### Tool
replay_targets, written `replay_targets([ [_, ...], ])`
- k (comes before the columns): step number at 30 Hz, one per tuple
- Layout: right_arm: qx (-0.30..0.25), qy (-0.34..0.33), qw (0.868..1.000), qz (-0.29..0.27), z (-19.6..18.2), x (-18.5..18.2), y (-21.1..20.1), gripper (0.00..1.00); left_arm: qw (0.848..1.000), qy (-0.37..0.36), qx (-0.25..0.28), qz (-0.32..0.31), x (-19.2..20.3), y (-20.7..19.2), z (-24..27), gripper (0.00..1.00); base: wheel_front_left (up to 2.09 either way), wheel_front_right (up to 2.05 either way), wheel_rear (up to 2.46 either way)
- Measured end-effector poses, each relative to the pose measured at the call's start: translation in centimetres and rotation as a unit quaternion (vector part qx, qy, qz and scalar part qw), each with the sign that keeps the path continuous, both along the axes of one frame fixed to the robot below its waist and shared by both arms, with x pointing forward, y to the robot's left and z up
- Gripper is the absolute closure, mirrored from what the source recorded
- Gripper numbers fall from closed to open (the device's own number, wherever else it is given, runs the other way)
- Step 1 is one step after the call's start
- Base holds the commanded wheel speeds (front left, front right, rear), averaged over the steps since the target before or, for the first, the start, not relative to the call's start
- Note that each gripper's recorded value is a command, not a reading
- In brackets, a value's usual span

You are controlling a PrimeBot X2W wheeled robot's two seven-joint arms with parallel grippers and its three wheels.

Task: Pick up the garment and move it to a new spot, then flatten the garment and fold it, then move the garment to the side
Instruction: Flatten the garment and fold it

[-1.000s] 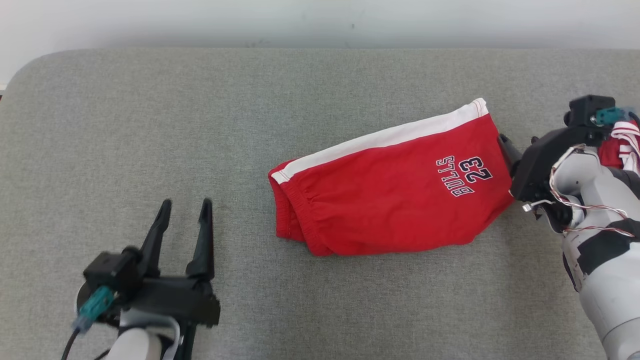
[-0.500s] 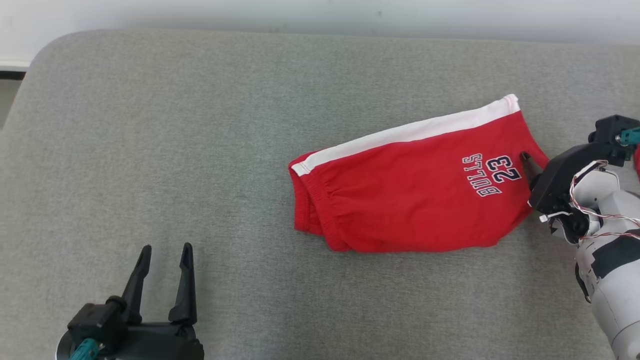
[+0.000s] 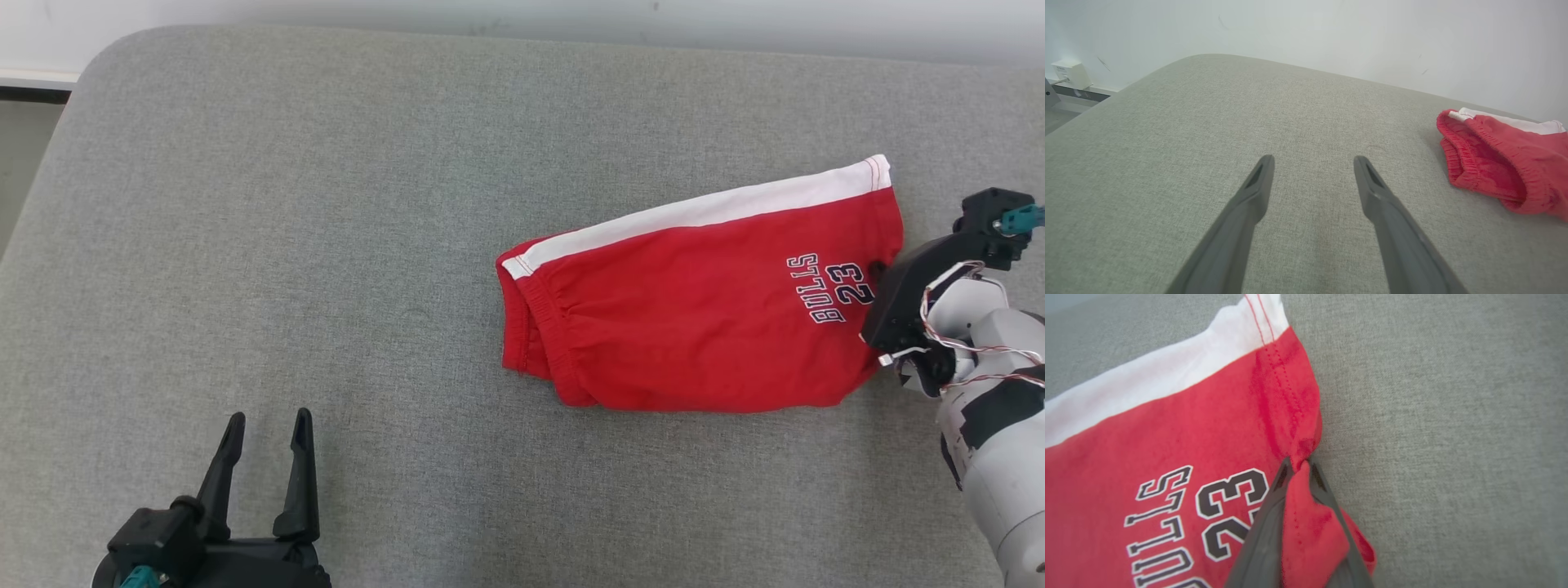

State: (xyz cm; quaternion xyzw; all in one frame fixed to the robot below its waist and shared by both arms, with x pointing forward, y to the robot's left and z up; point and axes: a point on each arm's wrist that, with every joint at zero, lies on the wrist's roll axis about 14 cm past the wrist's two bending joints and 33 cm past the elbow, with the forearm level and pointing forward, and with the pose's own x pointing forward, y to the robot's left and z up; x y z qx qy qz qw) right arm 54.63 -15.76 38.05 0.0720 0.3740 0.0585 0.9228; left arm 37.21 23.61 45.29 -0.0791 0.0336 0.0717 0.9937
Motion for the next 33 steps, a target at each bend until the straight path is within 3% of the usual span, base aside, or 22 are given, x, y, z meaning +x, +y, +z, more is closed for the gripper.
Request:
replay_targets([
  [7,-0.011,-0.017,1.0,0.001,0.5,0.1,-0.5,1.0,1.0,0.001,-0.002,-0.005,0.0,-0.3,-0.1,0.0,0.0,0.0,0.0],
  [14,0.01,-0.06,0.997,-0.052,2.1,0.0,-2.9,1.0,1.0,-0.007,-0.004,-0.013,0.2,-0.8,0.4,0.0,0.0,0.0,0.0],
  [27,-0.055,-0.142,0.984,-0.094,6.7,-1.8,-10.1,1.0,0.999,-0.029,-0.021,-0.039,0.0,-2.7,1.6,0.0,0.0,0.0,0.0],
  [33,-0.055,-0.184,0.98,-0.049,9.3,-1.3,-6.5,1.0,0.998,-0.037,-0.024,-0.046,-0.5,-3.3,2.1,0.0,0.0,0.0,0.0],
])
